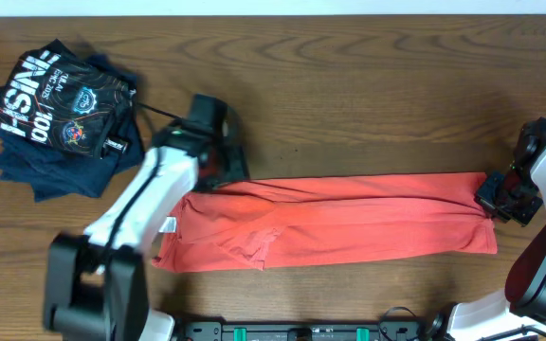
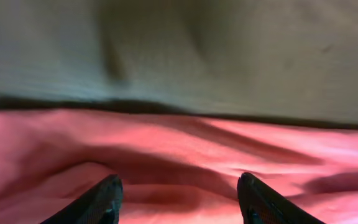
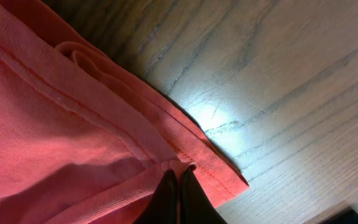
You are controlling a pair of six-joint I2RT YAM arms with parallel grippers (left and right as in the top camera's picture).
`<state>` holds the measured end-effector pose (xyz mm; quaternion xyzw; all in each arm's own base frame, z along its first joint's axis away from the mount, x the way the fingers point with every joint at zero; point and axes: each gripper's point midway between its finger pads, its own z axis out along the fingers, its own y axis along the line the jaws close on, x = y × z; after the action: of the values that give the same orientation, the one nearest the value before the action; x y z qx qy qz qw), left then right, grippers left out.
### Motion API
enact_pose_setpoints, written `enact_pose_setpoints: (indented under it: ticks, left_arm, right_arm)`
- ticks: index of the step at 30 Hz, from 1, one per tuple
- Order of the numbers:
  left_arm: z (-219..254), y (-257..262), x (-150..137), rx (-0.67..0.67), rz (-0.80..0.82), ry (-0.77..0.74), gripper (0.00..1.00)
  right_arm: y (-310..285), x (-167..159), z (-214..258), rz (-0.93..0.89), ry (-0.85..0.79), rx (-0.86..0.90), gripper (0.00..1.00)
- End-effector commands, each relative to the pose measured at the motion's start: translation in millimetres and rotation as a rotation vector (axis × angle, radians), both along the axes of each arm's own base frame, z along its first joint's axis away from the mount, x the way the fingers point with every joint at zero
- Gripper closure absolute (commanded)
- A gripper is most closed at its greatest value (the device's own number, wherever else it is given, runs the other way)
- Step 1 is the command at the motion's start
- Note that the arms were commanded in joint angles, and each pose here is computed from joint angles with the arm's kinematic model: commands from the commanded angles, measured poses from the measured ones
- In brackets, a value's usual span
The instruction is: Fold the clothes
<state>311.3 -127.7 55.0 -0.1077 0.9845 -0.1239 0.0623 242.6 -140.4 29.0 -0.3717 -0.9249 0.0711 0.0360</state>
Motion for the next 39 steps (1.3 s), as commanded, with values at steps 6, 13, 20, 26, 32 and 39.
enact_pose_setpoints:
  ticks: [6, 13, 20, 26, 32, 39]
  left_arm:
    - [-22.8, -11.8, -17.9, 0.035, 0.023, 0.115, 0.69]
    - [-23.6, -11.9, -30.6, 0.048, 0.020, 0.163, 0.94]
    - [-6.6, -41.3, -45.9, -0.135, -0.075, 0.209, 0.94]
    - [9.6, -40.2, -65.1, -0.136, -0.125, 0.231, 0.94]
    - [2.3, -25.1, -55.3, -0.022, -0.123, 0.177, 0.55]
    - [-0.8, -16.3, -35.0, 0.036, -0.004, 0.112, 0.45]
  right_arm:
    - [-1.5, -0.7, 2.7, -0.026, -0.016, -0.004, 0.97]
    - [-1.5, -0.5, 2.6, -0.026, -0.017, -0.004, 0.97]
    - [-1.8, 0.0, 2.6, -0.026, -0.019, -0.005, 0.97]
    - [-2.1, 0.6, 2.6, -0.026, -0.021, -0.006, 0.97]
    - [-2.1, 0.7, 2.6, -0.026, -0.022, -0.006, 0.97]
    - [-1.6, -0.2, 2.6, -0.026, -0.018, -0.004, 0.97]
